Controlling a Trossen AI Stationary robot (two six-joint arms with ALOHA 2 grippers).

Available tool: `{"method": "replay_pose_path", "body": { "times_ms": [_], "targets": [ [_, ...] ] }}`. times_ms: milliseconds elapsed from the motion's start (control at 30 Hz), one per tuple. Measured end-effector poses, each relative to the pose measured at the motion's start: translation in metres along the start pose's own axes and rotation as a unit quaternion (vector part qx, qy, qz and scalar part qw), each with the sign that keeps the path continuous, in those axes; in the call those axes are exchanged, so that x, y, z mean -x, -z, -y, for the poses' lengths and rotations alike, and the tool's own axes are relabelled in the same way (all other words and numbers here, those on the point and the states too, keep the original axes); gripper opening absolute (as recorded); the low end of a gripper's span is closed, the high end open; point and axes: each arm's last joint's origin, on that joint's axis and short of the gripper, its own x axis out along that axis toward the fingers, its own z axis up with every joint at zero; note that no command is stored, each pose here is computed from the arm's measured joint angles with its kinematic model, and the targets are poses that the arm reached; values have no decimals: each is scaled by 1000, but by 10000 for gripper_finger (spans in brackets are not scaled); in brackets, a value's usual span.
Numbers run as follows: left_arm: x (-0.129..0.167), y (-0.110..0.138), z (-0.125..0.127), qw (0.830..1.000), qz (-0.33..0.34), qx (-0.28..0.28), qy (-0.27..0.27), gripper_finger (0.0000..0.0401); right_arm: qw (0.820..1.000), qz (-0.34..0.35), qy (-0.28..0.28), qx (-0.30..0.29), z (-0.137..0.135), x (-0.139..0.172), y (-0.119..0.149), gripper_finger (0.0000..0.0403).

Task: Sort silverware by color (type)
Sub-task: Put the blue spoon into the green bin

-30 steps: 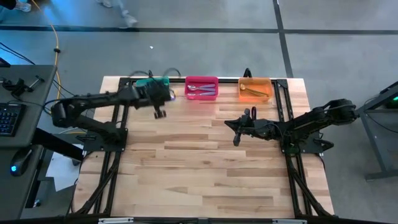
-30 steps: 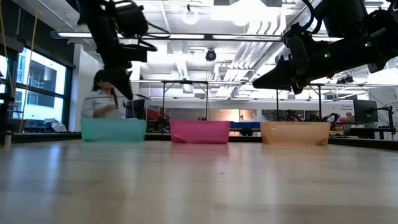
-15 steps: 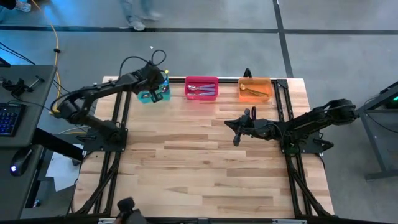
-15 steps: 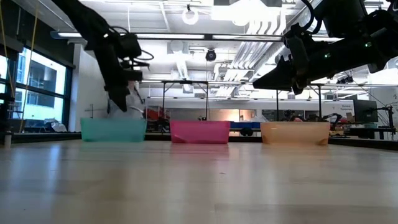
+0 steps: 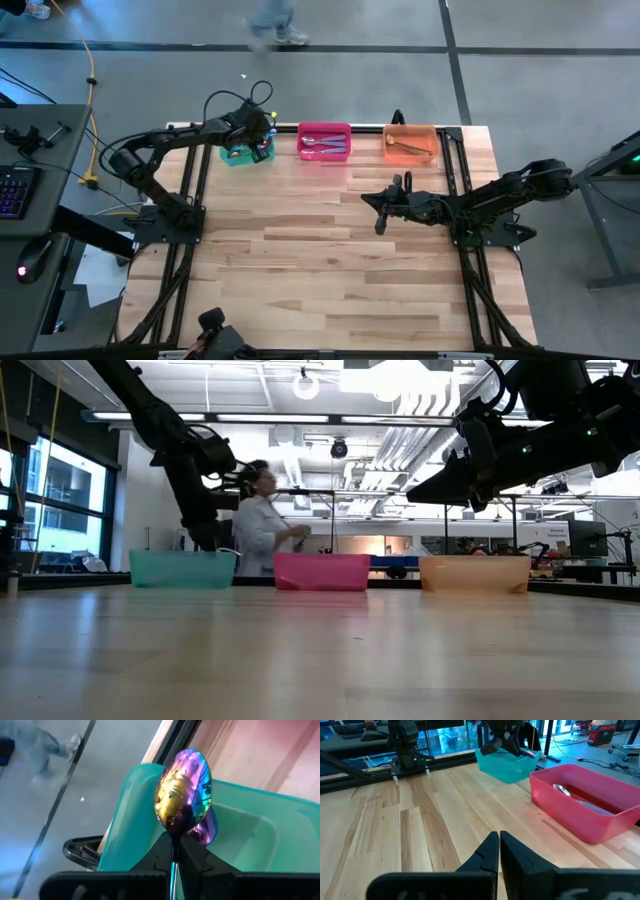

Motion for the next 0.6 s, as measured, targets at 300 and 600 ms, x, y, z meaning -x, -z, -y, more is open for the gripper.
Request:
{"method": "replay_pose_path", "body": {
  "times_ms": [300, 600],
  "targets": [
    [0, 5, -1, 999, -34, 17, -20, 3, 1000, 0, 0, 1, 0, 0, 0, 0],
    [0, 10, 1, 997, -55, 51, -14, 5, 1000, 0, 0, 10, 0, 0, 0, 0]
  ]
}}
